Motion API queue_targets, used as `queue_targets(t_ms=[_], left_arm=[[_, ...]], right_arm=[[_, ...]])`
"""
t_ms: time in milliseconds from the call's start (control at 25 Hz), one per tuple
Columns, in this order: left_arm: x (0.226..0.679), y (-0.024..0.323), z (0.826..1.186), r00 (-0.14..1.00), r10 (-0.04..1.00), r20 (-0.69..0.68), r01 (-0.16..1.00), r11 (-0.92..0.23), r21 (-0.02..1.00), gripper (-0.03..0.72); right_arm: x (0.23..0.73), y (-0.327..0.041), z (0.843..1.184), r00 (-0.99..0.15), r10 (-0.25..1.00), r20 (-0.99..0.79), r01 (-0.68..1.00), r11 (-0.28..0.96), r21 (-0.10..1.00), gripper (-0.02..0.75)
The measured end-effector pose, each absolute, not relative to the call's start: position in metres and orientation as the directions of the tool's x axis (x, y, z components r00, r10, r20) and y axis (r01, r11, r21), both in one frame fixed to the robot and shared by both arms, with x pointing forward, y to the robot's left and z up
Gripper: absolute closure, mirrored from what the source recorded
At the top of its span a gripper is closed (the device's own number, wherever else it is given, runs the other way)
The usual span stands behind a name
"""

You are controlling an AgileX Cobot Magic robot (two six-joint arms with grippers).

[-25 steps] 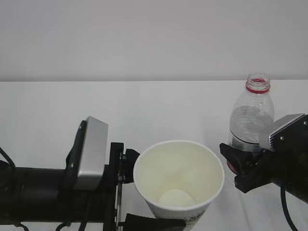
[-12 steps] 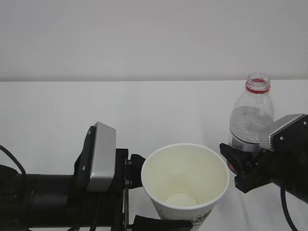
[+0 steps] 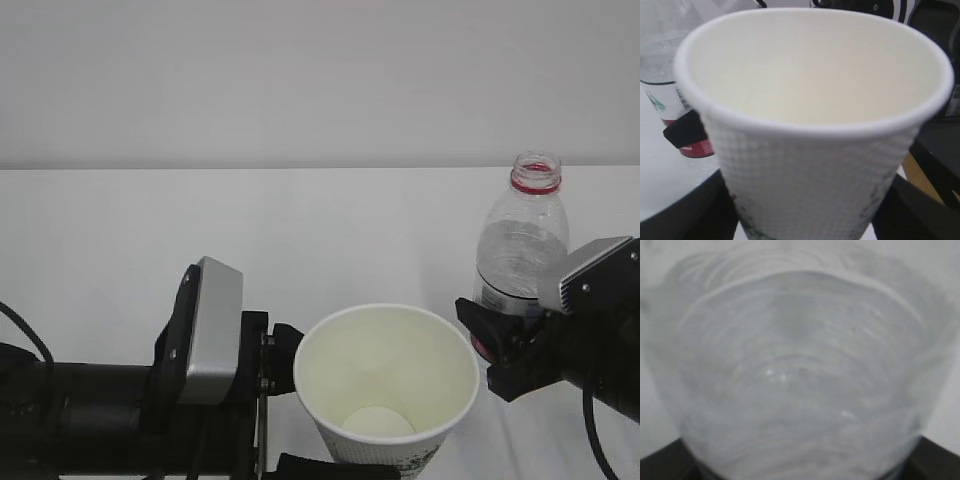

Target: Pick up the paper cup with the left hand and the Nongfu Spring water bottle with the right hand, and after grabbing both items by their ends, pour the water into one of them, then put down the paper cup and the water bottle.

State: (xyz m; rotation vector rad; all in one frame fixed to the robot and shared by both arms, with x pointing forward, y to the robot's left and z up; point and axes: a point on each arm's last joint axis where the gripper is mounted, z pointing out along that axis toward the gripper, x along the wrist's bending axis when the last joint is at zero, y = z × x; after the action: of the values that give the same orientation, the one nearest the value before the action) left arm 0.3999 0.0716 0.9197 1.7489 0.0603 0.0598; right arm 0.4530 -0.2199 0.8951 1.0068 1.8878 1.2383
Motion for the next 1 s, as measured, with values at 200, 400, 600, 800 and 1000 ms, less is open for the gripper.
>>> queue_targets(t_ms=[200,400,600,800,1000], left_arm=[[0.399,0.072,0.919,0.998,0.063,0.009,0.002,-0.181,0.984,0.154],[0.399,0.071,0.92,0.998,0.061,0.011,0.001,-0.18,0.984,0.159],[0.399,0.071,0.92,0.998,0.059,0.011,0.0,-0.181,0.984,0.161],[0.399,0.071,0.92,0.998,0.059,0.011,-0.001,-0.181,0.984,0.164],[0.399,0.071,0.92,0.998,0.055,0.012,-0.002,-0.182,0.983,0.165]], right_arm=[[0.451,-0.215,0.896,-0.545,0.829,-0.121,0.218,0.279,0.935,0.235],[0.454,-0.212,0.909,-0.561,0.815,-0.145,0.151,0.273,0.95,0.235],[0.453,-0.212,0.922,-0.553,0.818,-0.162,0.101,0.259,0.961,0.235],[0.455,-0.211,0.935,-0.543,0.82,-0.18,0.047,0.244,0.969,0.235],[0.466,-0.209,0.955,-0.525,0.825,-0.21,-0.03,0.229,0.973,0.235]])
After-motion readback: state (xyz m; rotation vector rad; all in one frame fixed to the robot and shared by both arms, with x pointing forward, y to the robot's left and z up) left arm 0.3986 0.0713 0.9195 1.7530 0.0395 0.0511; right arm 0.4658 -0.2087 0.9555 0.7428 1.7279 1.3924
